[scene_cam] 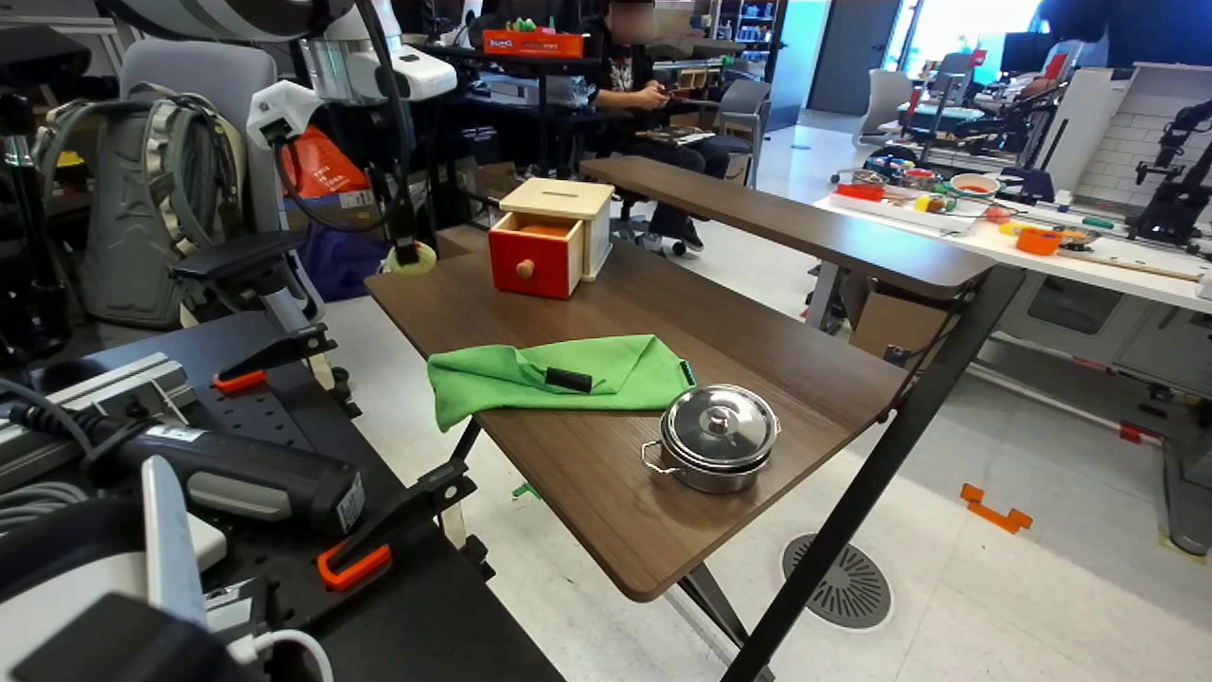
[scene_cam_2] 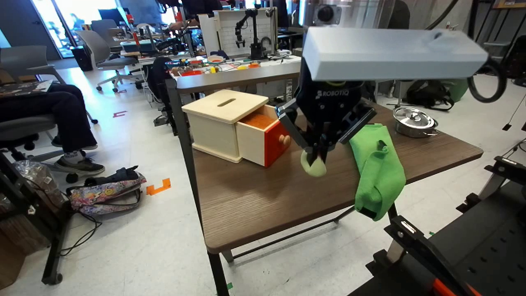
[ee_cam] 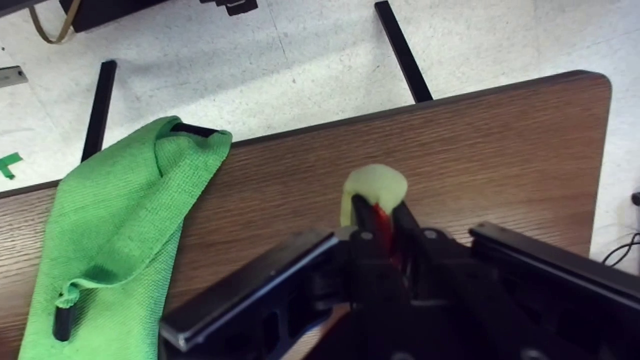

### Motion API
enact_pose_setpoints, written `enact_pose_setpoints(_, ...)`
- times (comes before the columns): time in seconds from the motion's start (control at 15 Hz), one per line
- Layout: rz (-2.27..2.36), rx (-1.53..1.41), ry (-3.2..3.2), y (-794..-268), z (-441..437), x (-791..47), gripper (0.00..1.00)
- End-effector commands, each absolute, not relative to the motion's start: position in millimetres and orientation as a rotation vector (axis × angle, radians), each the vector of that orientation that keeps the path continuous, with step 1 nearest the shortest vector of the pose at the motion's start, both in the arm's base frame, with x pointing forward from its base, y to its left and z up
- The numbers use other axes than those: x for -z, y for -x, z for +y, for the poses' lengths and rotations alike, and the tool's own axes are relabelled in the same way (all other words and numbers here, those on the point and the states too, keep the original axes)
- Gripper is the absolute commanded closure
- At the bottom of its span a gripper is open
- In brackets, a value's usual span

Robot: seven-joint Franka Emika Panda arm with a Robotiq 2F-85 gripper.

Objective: Move the fluffy egg forward

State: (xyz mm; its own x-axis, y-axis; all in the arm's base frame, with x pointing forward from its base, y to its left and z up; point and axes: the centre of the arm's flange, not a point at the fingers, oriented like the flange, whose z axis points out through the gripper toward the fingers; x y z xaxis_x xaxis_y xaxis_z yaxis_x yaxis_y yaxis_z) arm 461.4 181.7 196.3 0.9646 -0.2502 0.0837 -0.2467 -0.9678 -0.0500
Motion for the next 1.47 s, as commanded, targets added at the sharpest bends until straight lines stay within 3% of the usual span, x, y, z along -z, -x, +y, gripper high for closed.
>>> enact_pose_setpoints(0.0, 0.366, 0.119, 3.047, -488, 181, -177, 0.97)
enact_pose_setpoints(0.53, 0.397, 0.057, 3.108, -516, 184, -128, 0.97)
enact_pose_setpoints(0.6, 0.397, 0.049, 3.124, -517, 183, -125, 0.65)
enact_pose_setpoints(0.73, 0.391, 0.036, 3.144, -519, 181, -123, 0.58)
enact_pose_setpoints(1.2, 0.349, 0.078, 3.096, -498, 184, -167, 0.06)
enact_pose_setpoints(1.4, 0.267, 0.049, 3.05, -475, 182, -196, 0.0)
